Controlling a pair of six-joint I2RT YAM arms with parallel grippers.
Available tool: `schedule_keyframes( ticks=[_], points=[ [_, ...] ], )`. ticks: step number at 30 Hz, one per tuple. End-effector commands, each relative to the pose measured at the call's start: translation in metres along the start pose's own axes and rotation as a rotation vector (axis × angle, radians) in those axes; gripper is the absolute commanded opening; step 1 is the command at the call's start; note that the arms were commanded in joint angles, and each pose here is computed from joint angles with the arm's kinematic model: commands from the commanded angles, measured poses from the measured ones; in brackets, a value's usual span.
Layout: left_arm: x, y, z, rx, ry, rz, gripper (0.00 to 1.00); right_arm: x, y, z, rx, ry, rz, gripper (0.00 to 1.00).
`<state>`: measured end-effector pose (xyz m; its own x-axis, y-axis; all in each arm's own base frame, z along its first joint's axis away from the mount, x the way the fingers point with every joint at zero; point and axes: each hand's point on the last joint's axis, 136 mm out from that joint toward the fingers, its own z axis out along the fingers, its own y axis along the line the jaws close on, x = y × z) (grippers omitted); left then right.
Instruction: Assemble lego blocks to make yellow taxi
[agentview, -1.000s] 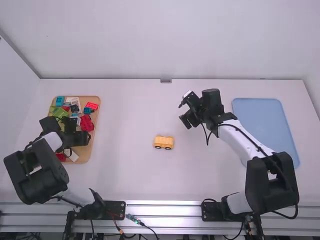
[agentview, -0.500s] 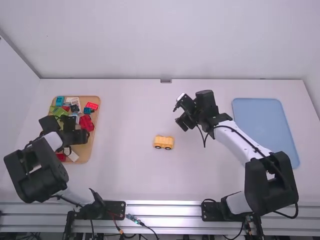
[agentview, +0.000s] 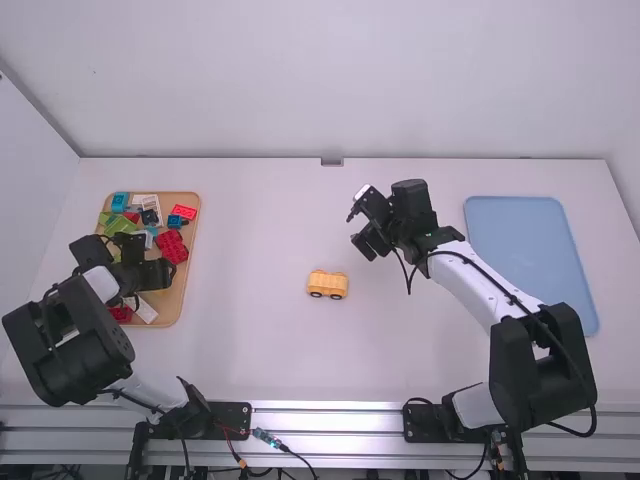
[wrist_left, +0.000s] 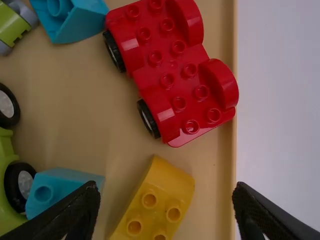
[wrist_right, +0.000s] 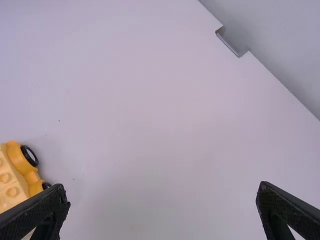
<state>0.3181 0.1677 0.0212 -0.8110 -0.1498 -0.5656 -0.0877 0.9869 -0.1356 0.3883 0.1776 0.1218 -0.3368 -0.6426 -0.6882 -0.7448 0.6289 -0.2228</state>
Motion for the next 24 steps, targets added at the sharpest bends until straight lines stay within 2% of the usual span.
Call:
schedule_keyframes(
  ticks=[1, 5, 10, 12, 16, 24],
  points=[
    [0.021, -0.002, 0.010, 0.010, 0.065, -0.023, 0.83, -0.021, -0.008, -0.012, 0.028, -0.053, -0.012, 0.99],
    [0.004, -0.015, 0.003, 0.066, -0.002, 0.002, 0.88, -0.022, -0.009, -0.012, 0.029, -0.054, -0.012, 0.99],
    [-0.005, -0.019, -0.013, 0.055, -0.025, 0.000, 0.89, -0.021, -0.008, -0.011, 0.027, -0.051, -0.011, 0.99],
    [-0.007, -0.021, -0.020, 0.052, -0.031, 0.002, 0.87, -0.021, -0.008, -0.011, 0.027, -0.051, -0.011, 0.99],
    [-0.008, -0.024, -0.025, 0.051, -0.041, 0.014, 0.77, -0.021, -0.008, -0.011, 0.026, -0.051, -0.011, 0.99],
    [0.013, -0.021, -0.004, 0.041, -0.029, 0.059, 0.73, -0.020, -0.008, -0.011, 0.025, -0.049, -0.010, 0.99]
  ],
)
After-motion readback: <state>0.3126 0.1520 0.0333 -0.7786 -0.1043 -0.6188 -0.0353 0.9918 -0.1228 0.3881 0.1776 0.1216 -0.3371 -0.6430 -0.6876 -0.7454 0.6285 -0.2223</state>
